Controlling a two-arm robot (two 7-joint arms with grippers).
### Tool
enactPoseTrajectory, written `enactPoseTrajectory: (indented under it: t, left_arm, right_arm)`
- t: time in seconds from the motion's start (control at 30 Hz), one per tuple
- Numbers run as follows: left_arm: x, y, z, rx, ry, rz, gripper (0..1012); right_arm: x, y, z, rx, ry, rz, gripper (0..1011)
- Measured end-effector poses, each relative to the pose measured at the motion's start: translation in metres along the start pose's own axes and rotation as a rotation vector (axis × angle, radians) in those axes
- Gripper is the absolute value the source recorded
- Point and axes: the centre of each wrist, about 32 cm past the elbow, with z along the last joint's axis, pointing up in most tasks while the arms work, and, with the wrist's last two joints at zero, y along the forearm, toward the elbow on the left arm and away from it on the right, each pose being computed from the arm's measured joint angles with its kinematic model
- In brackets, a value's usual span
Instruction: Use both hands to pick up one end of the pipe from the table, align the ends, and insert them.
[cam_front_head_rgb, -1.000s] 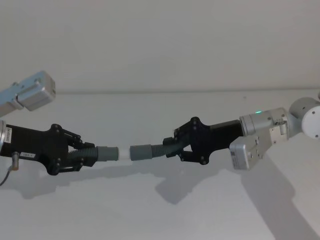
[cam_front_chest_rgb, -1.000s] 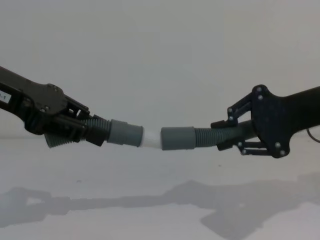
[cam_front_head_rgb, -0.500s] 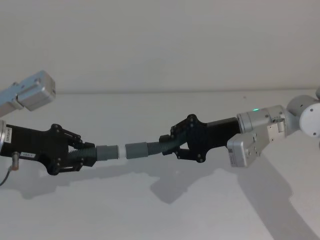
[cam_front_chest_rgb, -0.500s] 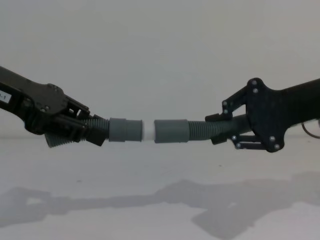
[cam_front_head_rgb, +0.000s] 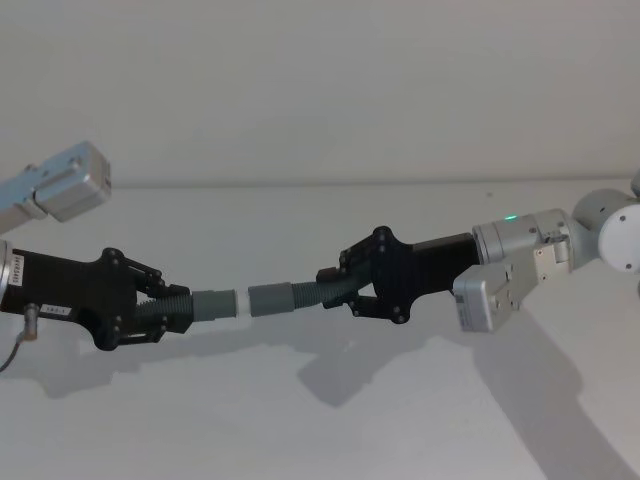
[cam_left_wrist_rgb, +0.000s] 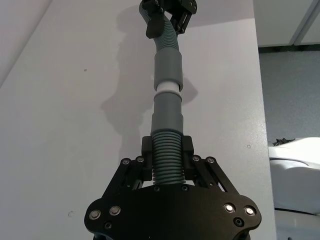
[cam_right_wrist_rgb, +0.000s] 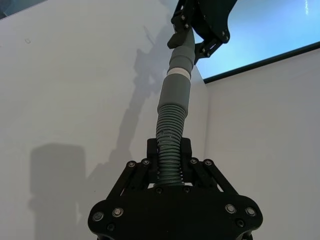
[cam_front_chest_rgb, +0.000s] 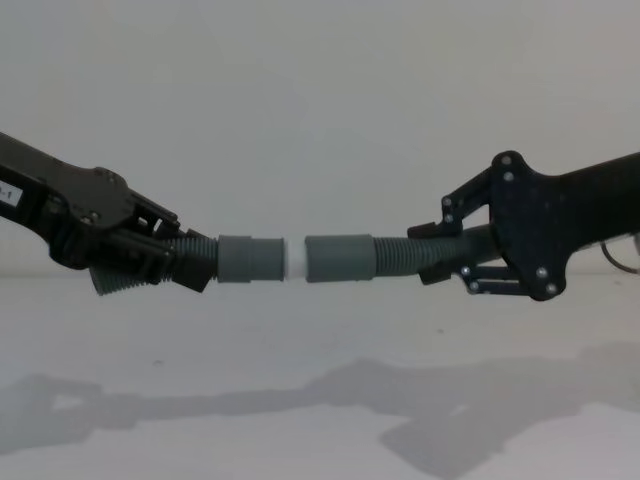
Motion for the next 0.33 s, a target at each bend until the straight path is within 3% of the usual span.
enactPoseTrajectory:
  t: [0.33]
  left_arm:
    - [0.0000, 0.0001, 0.0000, 0.000, 0.000, 0.000, 302]
  right_arm:
    - [0.0006, 0.0002, 0.0003, 0.000, 0.000, -0.001, 230]
